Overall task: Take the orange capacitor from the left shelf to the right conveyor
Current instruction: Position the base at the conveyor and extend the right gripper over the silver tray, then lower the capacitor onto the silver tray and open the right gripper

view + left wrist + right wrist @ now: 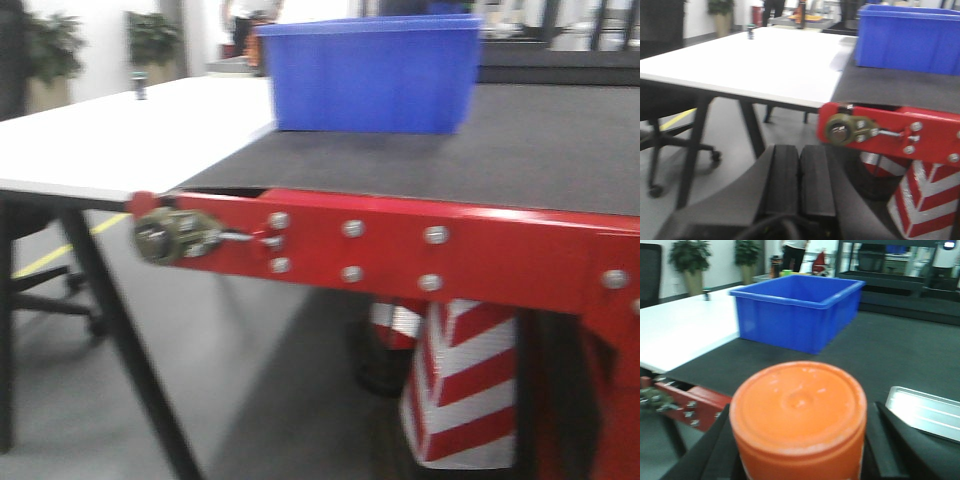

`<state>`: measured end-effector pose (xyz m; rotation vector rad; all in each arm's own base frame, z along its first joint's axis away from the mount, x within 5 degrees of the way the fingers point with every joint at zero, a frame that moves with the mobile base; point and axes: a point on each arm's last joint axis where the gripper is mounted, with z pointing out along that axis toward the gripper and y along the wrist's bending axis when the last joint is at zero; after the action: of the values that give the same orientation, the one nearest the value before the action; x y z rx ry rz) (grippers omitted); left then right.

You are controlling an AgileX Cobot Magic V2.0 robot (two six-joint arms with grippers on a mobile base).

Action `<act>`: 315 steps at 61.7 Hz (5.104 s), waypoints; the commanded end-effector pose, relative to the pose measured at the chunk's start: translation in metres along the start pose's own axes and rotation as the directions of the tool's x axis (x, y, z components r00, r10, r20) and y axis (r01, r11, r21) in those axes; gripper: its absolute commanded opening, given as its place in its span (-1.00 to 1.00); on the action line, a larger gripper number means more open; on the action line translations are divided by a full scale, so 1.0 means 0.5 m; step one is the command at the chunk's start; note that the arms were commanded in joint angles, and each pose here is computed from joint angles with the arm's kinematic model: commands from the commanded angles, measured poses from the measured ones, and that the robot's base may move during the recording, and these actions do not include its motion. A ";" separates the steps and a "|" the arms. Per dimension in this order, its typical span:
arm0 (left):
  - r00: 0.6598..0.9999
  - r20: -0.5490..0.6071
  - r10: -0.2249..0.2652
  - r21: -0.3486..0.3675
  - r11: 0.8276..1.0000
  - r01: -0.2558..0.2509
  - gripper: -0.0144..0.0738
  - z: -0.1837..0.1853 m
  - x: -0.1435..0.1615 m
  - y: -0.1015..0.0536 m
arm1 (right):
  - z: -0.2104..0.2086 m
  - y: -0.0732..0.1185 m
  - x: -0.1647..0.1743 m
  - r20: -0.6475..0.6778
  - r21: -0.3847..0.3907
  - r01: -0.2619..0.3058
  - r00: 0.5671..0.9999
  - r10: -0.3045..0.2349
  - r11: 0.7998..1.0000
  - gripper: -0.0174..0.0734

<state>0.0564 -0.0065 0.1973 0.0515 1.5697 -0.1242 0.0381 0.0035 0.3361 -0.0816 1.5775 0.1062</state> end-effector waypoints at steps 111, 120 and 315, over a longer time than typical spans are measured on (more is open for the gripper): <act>0.995 0.104 -0.003 0.002 1.000 0.003 -0.96 -0.003 -0.021 0.000 | -0.002 0.000 -0.033 0.105 0.002 0.013 0.994 -0.013 1.000 -0.38; 0.995 0.104 -0.003 0.002 1.000 0.003 -0.96 -0.003 -0.021 0.000 | -0.002 0.000 -0.033 0.105 0.002 0.013 0.994 -0.013 1.000 -0.38; 0.995 0.104 -0.003 0.002 1.000 0.003 -0.96 -0.003 -0.021 0.000 | 0.508 -0.067 0.261 -0.065 0.037 -0.057 0.996 0.059 0.998 0.76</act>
<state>0.0564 -0.0065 0.1973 0.0515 1.5697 -0.1242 0.2971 0.0027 0.1650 0.0054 1.7652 0.1284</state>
